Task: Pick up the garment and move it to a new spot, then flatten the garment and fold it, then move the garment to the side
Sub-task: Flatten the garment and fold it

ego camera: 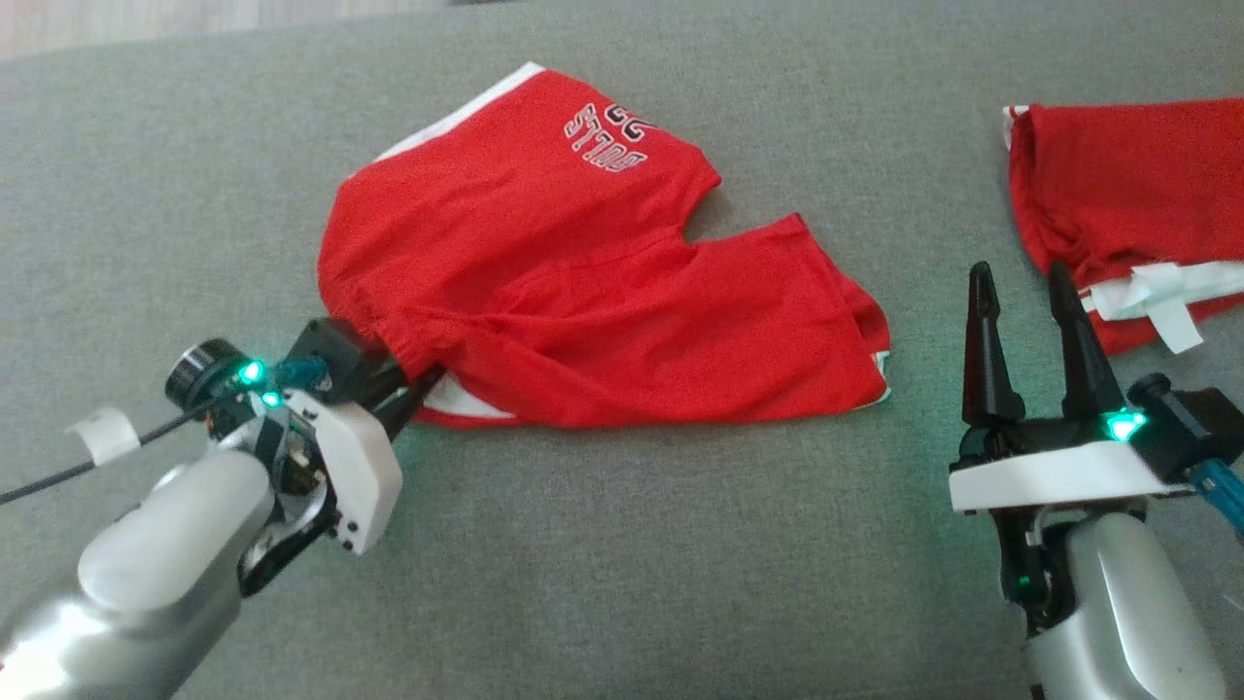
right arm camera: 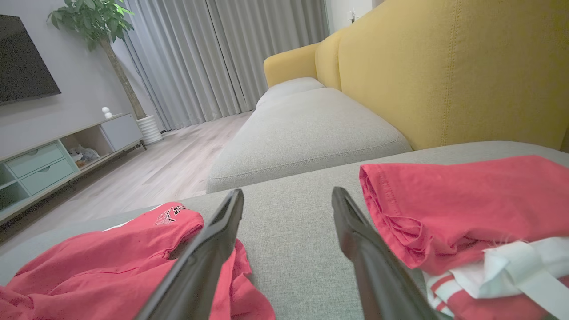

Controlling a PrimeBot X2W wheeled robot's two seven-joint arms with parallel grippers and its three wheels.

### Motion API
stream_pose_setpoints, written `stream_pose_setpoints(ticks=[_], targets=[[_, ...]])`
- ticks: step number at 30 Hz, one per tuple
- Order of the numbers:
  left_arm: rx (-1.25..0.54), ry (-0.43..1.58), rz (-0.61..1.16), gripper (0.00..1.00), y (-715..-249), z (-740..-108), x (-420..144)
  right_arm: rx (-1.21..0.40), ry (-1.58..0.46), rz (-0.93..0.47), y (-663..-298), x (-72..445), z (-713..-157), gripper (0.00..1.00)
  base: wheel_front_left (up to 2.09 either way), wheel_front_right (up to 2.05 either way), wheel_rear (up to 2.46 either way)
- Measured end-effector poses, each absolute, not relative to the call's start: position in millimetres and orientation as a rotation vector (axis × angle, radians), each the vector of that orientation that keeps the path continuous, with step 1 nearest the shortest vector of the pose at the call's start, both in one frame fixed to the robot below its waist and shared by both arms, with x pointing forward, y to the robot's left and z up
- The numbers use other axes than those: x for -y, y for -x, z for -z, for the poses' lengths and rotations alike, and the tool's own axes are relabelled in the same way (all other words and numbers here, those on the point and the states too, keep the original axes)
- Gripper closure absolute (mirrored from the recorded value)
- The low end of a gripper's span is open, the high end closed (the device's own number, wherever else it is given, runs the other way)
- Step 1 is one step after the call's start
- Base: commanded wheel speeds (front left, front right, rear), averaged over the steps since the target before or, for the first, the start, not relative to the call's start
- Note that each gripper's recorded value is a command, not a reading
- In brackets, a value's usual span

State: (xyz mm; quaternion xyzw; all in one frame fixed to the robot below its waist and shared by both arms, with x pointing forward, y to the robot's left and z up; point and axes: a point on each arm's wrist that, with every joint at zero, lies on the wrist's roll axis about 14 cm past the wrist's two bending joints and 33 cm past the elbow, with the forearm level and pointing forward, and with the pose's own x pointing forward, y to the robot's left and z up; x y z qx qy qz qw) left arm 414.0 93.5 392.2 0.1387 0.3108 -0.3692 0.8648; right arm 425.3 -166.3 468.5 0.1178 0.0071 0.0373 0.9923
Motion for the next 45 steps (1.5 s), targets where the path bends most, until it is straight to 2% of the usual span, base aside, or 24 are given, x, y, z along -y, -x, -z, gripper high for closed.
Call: stream_pose_setpoints(ticks=[2, 3, 4, 10, 17, 27, 36, 40, 45], targets=[[-0.657, -0.287, 0.761, 0.97, -421.8, -386.4, -93.8, -0.022, -0.236, -0.074, -427.7, 166.3, -465.2, 0.00, 0.00, 0.00, 0.00], [-0.656, -0.290, 0.753, 0.55, -425.2, -383.6, -95.0, -0.024, -0.234, -0.074, -428.7, 166.4, -464.0, 0.00, 0.00, 0.00, 0.00], [-0.656, -0.292, 0.745, 0.00, -428.4, -380.7, -96.5, -0.026, -0.231, -0.075, -429.6, 166.4, -463.1, 0.00, 0.00, 0.00, 0.00], [-0.636, -0.274, 0.704, 0.00, -434.1, -374.2, -98.6, -0.025, -0.228, -0.078, -429.5, 165.6, -463.6, 0.00, 0.00, 0.00, 0.00], [-0.492, -0.222, 0.609, 0.00, -443.9, -402.8, -106.8, 0.000, -0.232, -0.083, -429.5, 164.1, -473.7, 0.00, 0.00, 0.00, 0.00], [-0.358, -0.110, 0.479, 0.00, -417.5, -433.7, -121.8, 0.019, -0.233, -0.119, -428.6, 150.6, -482.2, 0.00, 0.00, 0.00, 0.00], [-0.212, 0.000, 0.261, 0.00, -408.3, -464.2, -151.4, 0.036, -0.235, -0.139, -423.3, 143.8, -490.4, 0.00, 0.00, 0.00, 0.00], [-0.205, 0.080, 0.212, 0.00, -392.1, -459.2, -144.9, -0.005, -0.236, -0.141, -418.9, 142.0, -478.0, 0.00, 0.00, 0.00, 0.00], [-0.216, 0.099, 0.207, 0.00, -390.4, -451.6, -139.9, -0.085, -0.221, -0.175, -433.7, 130.2, -466.5, 0.00, 0.00, 0.00, 0.00]])
